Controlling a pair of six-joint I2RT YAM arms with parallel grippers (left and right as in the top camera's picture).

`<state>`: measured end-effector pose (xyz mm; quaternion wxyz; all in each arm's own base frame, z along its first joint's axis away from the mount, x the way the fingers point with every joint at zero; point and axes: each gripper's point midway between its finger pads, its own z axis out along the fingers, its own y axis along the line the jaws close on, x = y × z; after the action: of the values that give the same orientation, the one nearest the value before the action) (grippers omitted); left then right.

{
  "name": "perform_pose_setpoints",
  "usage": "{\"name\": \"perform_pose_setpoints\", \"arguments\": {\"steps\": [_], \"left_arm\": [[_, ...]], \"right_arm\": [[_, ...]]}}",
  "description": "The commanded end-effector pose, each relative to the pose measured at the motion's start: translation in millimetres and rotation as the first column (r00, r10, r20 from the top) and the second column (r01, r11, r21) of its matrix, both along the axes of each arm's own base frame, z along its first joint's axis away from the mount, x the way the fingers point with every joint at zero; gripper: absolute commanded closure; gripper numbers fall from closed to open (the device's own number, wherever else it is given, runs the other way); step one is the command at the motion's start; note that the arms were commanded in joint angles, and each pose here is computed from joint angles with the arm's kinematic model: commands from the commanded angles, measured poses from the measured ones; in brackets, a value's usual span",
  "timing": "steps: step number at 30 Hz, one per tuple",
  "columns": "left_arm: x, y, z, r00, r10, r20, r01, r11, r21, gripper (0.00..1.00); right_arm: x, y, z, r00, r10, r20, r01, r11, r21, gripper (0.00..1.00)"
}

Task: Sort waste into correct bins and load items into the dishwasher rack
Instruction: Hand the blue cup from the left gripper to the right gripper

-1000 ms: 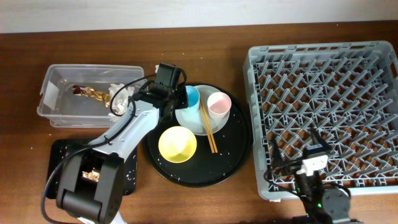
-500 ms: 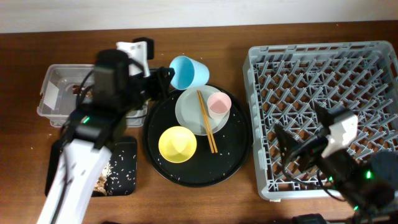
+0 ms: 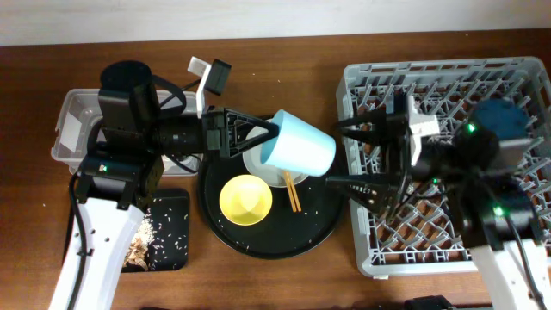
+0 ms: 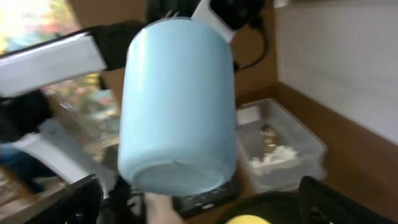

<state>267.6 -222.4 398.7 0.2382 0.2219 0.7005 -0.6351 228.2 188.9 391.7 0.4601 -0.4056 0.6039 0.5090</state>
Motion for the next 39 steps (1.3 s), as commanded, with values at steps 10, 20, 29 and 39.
{"name": "perform_pose_setpoints", "arguments": {"steps": [10,20,29,39], "left_arm": [[-1.9,-0.1,4.6,1.0,-0.025,0.016,0.025,1.0,-0.013,1.0],[-9.2,-16.0,8.7,0.997,-0.054,0.056,0.055,0.998,-0.015,1.0],[-10.3,-16.5,8.8,0.997,-0.06,0.057,0.061,0.998,-0.015,1.0],[-16.9,-14.8,-11.1,0.997,-0.069,-0.019,0.069,0.997,0.024,0.95]], "right_arm": [[-17.5,4.5,2.8,0.973,0.199,-0.116,-0.193,0.979,0.065,0.02],[-6.7,23.0,13.7,0.981,0.135,-0.143,-0.127,0.99,0.062,0.04],[-10.0,26.9,16.8,0.98,0.151,-0.129,-0.143,0.987,0.066,0.36],[-3.3,26.4,22.5,0.991,0.115,-0.075,-0.11,0.992,0.069,0.48]]}}
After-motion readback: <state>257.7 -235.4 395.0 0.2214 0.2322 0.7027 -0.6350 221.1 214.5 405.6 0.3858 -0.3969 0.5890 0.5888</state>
